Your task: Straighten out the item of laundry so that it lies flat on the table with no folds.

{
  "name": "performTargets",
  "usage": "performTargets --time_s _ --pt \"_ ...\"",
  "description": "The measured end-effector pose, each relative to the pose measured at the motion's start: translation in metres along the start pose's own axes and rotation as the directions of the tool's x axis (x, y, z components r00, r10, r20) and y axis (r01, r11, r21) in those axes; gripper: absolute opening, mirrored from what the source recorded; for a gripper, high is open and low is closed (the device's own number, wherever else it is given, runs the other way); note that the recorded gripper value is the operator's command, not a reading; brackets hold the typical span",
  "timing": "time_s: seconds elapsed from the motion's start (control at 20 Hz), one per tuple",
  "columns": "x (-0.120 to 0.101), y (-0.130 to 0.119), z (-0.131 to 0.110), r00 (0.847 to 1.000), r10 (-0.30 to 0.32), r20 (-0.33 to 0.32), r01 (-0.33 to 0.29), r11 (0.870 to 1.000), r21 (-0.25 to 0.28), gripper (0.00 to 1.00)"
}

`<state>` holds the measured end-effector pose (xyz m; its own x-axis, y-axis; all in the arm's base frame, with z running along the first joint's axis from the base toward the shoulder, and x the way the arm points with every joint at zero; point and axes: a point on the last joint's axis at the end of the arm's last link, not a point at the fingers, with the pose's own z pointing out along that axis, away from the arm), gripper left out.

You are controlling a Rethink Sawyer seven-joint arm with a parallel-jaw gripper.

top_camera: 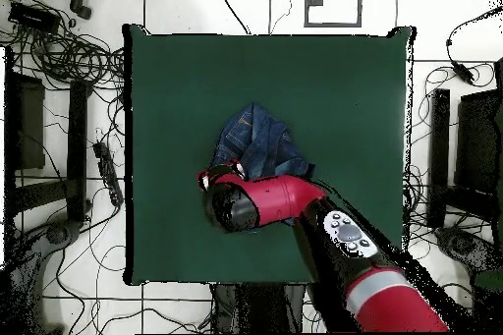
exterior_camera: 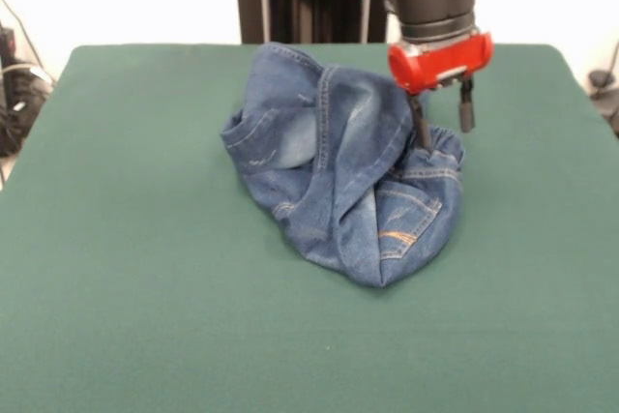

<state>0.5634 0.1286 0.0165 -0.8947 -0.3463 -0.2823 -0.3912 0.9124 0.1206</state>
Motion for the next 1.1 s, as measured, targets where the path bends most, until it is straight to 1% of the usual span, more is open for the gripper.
performTargets --time_s 0.1,0.2,0.35,0.55,0.65,0.7,0.75,0.85,0.9,0.95,1.1 --pt "0.001 0.012 0.004 0.999 -0.030 -0.014 0.030 1.000 -0.003 1.00" --pt "0.001 0.034 0.011 0.996 -0.082 -0.032 0.082 0.997 -0.010 1.00" --pt "0.001 0.054 0.018 0.991 -0.124 -0.054 0.123 0.992 -0.015 1.00" --pt "0.004 0.063 0.022 0.983 -0.166 -0.080 0.167 0.986 0.007 1.00" --pt "0.008 0.064 0.023 0.974 -0.204 -0.102 0.208 0.977 0.036 1.00" --pt "0.009 0.064 0.024 0.972 -0.210 -0.106 0.216 0.976 0.042 1.00" --pt "0.012 0.063 0.024 0.962 -0.243 -0.127 0.253 0.965 0.074 1.00" --pt "0.014 0.061 0.023 0.955 -0.262 -0.141 0.277 0.956 0.097 1.00" --pt "0.015 0.059 0.021 0.946 -0.283 -0.156 0.303 0.945 0.122 1.00" --pt "0.015 0.058 0.020 0.941 -0.295 -0.165 0.318 0.938 0.137 1.00" --pt "0.014 0.055 0.016 0.935 -0.309 -0.176 0.338 0.927 0.163 1.00"
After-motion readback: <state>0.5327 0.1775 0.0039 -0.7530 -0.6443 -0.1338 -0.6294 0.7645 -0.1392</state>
